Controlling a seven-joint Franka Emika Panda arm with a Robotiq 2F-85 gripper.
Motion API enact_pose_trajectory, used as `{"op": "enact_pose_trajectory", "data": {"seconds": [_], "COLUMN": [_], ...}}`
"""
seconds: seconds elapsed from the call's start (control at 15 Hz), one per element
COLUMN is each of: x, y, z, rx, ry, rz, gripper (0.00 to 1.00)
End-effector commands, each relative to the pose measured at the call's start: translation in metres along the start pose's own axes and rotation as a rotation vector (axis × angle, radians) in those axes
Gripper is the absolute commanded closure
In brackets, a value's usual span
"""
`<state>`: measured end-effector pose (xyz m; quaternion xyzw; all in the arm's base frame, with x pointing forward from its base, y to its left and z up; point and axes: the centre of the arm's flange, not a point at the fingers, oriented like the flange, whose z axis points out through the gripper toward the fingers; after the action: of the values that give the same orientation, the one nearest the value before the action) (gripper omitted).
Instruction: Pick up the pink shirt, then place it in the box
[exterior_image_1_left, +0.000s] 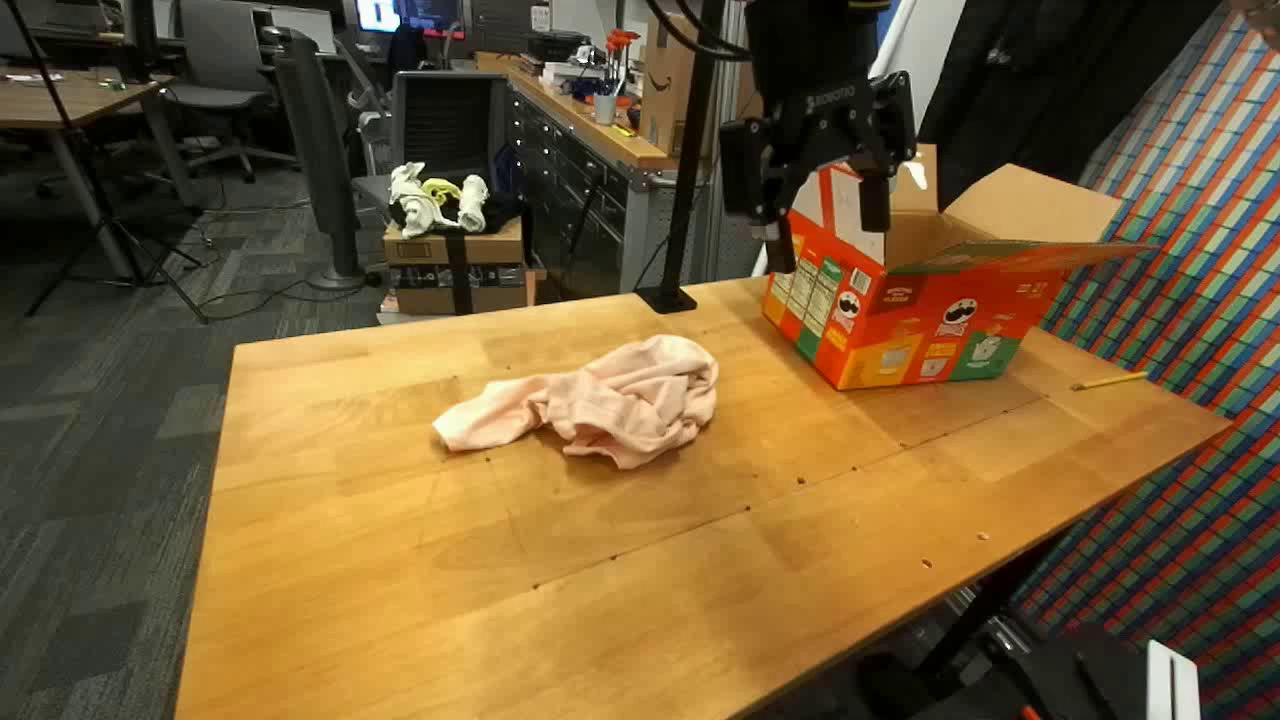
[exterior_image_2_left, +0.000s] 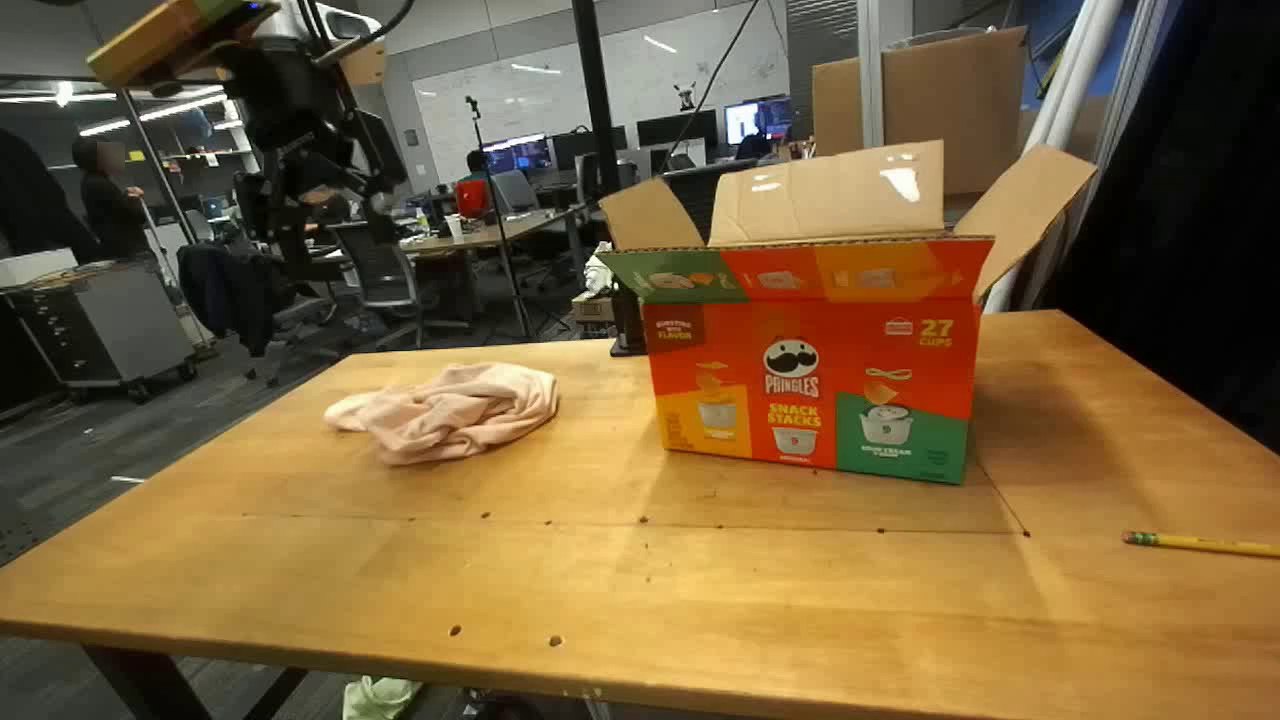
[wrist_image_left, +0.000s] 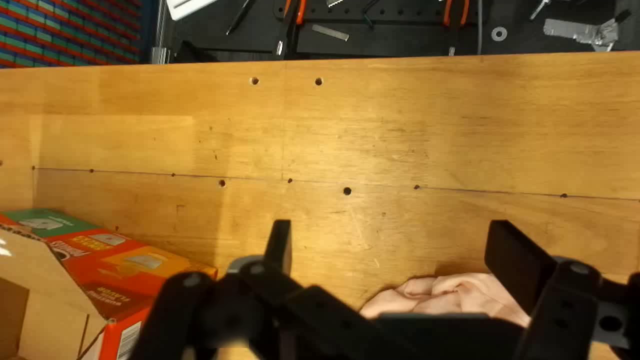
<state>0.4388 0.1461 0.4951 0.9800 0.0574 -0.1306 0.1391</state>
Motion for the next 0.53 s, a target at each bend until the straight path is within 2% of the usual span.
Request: {"op": "enact_pose_trajectory", "data": {"seconds": [0.0, 0.47], "x": [0.0000, -0.0004], "y": [0.0003, 0.0009], "z": [-0.0018, -0.0056], "rx": [0.001, 0.002], "ry": [0.004, 0.012], "rz": [0.001, 0.002], "gripper": [0.00, 0.00]}}
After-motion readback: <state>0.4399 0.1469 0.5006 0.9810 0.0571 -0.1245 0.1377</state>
